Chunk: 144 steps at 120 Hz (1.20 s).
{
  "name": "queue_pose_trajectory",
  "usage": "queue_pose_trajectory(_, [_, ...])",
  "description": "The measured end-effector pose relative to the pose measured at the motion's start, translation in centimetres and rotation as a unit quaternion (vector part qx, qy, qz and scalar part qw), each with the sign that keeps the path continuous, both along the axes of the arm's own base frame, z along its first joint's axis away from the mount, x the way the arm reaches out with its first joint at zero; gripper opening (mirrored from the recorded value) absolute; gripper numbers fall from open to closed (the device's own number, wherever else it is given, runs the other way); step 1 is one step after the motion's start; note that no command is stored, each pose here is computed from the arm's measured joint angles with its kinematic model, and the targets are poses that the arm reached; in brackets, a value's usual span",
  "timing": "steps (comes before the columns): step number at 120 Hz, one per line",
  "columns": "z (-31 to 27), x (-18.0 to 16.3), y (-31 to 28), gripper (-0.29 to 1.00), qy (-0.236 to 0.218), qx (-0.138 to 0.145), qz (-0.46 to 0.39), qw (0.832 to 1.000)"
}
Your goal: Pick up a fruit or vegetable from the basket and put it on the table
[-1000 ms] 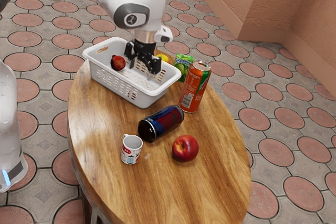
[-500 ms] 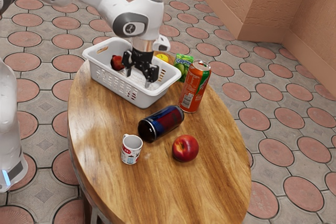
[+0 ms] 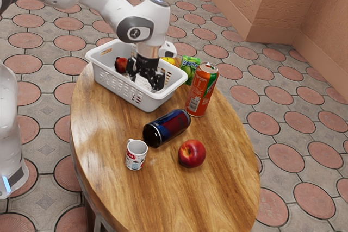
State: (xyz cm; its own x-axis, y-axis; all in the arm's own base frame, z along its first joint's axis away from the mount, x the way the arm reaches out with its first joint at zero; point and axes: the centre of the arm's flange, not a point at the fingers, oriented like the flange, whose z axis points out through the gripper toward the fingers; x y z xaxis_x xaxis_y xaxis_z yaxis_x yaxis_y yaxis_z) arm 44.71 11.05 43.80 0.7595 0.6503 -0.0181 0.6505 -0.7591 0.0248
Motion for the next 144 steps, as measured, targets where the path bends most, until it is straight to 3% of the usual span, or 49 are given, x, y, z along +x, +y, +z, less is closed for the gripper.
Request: queue_pose_trajectory(144, [-0.9, -0.2, -1.5, 0.7, 0.002, -0.013, 0.001, 1.0])
